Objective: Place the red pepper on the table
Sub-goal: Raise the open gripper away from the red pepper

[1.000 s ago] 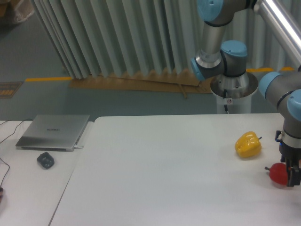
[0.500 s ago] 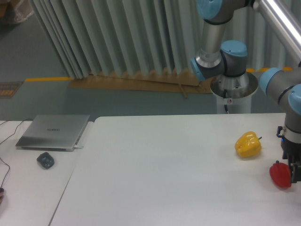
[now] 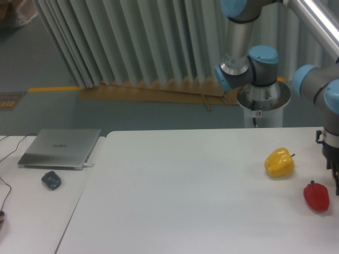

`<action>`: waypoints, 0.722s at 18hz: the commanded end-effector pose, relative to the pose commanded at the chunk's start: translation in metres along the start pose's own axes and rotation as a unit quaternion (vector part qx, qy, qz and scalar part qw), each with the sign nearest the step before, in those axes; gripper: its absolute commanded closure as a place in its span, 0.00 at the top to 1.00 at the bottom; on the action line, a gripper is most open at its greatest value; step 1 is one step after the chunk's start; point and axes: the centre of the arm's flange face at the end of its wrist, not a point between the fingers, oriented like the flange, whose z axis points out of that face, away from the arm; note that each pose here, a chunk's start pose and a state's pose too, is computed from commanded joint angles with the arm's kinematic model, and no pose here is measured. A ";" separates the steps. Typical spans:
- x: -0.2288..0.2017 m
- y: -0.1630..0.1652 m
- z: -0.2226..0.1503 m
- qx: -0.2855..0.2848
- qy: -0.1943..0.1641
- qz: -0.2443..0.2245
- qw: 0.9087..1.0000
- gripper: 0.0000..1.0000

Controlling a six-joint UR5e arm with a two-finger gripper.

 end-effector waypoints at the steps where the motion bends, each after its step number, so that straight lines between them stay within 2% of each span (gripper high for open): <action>1: 0.001 0.000 -0.004 -0.001 -0.001 -0.001 1.000 1.00; 7: 0.010 0.006 -0.024 -0.006 -0.011 -0.008 1.000 1.00; 13: 0.021 0.043 -0.030 -0.008 -0.011 -0.039 0.999 1.00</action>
